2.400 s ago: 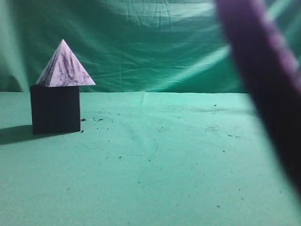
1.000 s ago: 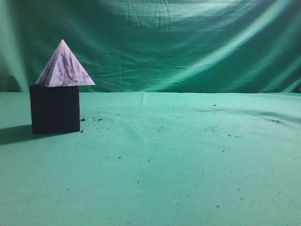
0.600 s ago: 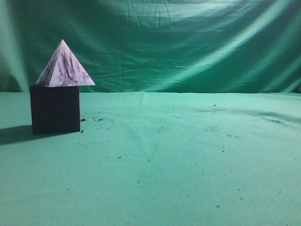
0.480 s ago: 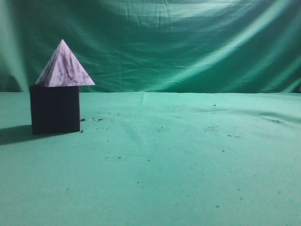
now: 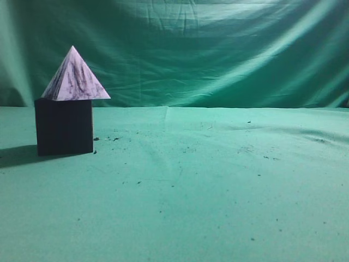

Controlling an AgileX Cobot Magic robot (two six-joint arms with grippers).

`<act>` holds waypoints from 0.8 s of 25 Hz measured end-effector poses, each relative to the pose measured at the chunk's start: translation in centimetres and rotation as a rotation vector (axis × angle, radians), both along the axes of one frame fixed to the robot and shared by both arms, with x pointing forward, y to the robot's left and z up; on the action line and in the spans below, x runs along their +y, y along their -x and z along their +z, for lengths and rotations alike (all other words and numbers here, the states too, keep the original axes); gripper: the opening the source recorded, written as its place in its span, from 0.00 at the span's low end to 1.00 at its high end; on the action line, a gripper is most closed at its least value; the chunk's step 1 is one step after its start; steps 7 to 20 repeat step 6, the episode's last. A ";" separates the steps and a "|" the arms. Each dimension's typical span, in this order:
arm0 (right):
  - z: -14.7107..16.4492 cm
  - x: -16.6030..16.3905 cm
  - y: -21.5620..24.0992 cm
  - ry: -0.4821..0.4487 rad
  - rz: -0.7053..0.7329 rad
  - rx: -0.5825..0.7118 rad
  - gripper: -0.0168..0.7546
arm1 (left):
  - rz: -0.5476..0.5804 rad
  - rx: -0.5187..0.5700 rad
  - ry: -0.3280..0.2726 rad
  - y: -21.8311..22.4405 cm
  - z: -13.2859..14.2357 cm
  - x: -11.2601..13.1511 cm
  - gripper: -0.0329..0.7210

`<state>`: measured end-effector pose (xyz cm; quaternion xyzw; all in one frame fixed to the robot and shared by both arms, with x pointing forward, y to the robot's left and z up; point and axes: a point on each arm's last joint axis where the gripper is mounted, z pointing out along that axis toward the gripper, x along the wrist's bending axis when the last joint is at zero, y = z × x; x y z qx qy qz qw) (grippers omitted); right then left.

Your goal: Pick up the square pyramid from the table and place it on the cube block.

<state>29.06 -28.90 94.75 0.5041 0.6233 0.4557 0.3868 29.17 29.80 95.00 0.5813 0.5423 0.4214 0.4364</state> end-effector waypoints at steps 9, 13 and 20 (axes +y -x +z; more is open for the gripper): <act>0.0 0.0 0.0 0.000 0.000 0.000 0.02 | 0.000 0.000 0.000 0.0 0.0 0.0 0.04; 0.0 0.0 0.0 0.000 0.000 0.000 0.02 | 0.000 0.000 0.000 0.0 0.0 0.0 0.04; 0.0 0.0 0.0 0.000 0.000 0.000 0.02 | 0.000 0.000 0.000 0.0 0.0 0.0 0.04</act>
